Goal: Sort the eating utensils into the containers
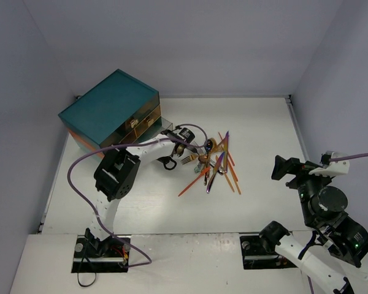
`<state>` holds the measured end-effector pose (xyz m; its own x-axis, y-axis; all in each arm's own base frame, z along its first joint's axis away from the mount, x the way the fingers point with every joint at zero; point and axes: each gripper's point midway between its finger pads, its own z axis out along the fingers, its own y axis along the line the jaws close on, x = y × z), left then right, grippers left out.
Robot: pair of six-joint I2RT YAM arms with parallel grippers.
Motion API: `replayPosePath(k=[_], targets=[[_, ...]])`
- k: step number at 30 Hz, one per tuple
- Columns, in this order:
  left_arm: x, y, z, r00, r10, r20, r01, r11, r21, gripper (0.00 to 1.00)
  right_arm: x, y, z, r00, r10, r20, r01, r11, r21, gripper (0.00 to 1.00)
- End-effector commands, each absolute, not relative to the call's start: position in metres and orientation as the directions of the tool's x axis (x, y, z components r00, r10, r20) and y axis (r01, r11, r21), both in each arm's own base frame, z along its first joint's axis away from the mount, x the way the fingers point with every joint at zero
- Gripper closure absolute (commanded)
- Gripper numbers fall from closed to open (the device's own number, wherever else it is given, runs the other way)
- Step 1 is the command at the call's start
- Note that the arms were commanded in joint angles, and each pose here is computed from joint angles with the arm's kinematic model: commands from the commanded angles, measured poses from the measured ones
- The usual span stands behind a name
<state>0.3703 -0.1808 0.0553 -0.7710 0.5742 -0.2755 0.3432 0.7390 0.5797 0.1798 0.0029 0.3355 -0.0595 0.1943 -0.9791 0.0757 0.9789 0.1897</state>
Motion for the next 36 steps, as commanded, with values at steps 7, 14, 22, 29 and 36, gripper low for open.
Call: replayPosePath(k=[7, 14, 22, 29, 36], targets=[[0.324, -0.269, 0.065, -0.754, 0.516, -0.407, 0.405, 0.852, 0.331, 0.61, 0.183, 0.005, 0.342, -0.032, 0.211, -0.977, 0.073, 0.975, 0.208, 0.00], [0.319, -0.278, 0.079, -0.750, 0.502, -0.430, 0.395, 0.862, 0.318, 0.50, 0.182, 0.008, 0.343, -0.033, 0.218, -0.975, 0.050, 0.975, 0.216, 0.00], [0.332, -0.283, 0.117, -0.708, 0.499, -0.500, 0.364, 0.864, 0.347, 0.27, 0.182, 0.014, 0.343, -0.044, 0.212, -0.976, 0.017, 0.977, 0.211, 0.00], [0.342, -0.295, 0.160, -0.659, 0.470, -0.588, 0.358, 0.883, 0.305, 0.26, 0.187, 0.024, 0.340, -0.073, 0.197, -0.978, -0.007, 0.980, 0.198, 0.00], [0.347, -0.308, 0.227, -0.592, 0.378, -0.712, 0.350, 0.916, 0.195, 0.26, 0.208, 0.046, 0.326, -0.169, 0.160, -0.973, -0.009, 0.986, 0.164, 0.00]])
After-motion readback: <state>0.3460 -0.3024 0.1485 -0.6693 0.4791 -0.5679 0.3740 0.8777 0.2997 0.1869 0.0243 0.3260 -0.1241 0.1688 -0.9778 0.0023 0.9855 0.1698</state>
